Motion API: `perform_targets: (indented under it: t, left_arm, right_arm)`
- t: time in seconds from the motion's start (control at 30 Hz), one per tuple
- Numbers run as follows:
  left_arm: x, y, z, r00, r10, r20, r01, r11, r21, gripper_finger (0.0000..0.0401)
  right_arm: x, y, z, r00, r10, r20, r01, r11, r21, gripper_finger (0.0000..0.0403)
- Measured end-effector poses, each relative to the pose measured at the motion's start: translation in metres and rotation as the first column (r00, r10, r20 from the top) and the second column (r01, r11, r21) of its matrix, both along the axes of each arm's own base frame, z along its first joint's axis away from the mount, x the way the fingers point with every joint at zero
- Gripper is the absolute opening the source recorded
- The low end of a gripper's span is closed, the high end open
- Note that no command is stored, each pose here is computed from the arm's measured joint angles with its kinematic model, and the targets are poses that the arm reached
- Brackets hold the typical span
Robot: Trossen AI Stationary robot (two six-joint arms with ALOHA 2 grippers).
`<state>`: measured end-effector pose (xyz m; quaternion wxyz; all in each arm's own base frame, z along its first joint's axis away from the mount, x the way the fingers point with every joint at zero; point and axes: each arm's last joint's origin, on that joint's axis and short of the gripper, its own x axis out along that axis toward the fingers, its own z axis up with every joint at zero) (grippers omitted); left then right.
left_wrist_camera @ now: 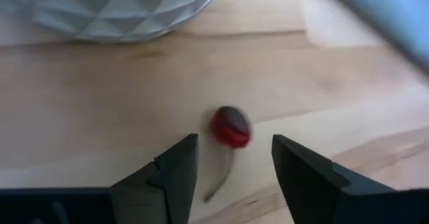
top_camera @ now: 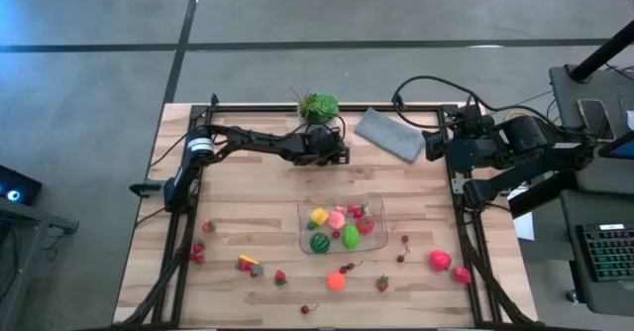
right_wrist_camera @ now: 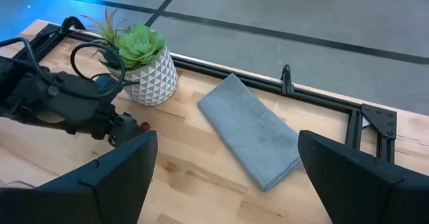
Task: Pick and placing Produce into tupperware
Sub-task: Put the cherry into the transparent bin
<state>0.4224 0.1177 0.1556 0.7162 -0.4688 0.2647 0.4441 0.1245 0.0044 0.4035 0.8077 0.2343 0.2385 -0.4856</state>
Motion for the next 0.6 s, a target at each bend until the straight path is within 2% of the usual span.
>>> perform_targets:
  t: [0.37,0.6]
  left_arm:
    - [0.013,0.003,-0.013,1.000,-0.012,0.016,0.013,1.000,-0.025,0.0175]
    - [0.016,0.006,-0.008,1.000,-0.014,0.021,0.014,1.000,0.020,0.0175]
  right_arm:
    - [0.000,0.000,0.000,1.000,0.001,-0.003,-0.001,1.000,0.004,0.0352]
    - [0.000,0.000,0.000,1.000,0.002,-0.004,-0.002,1.000,0.005,0.0352]
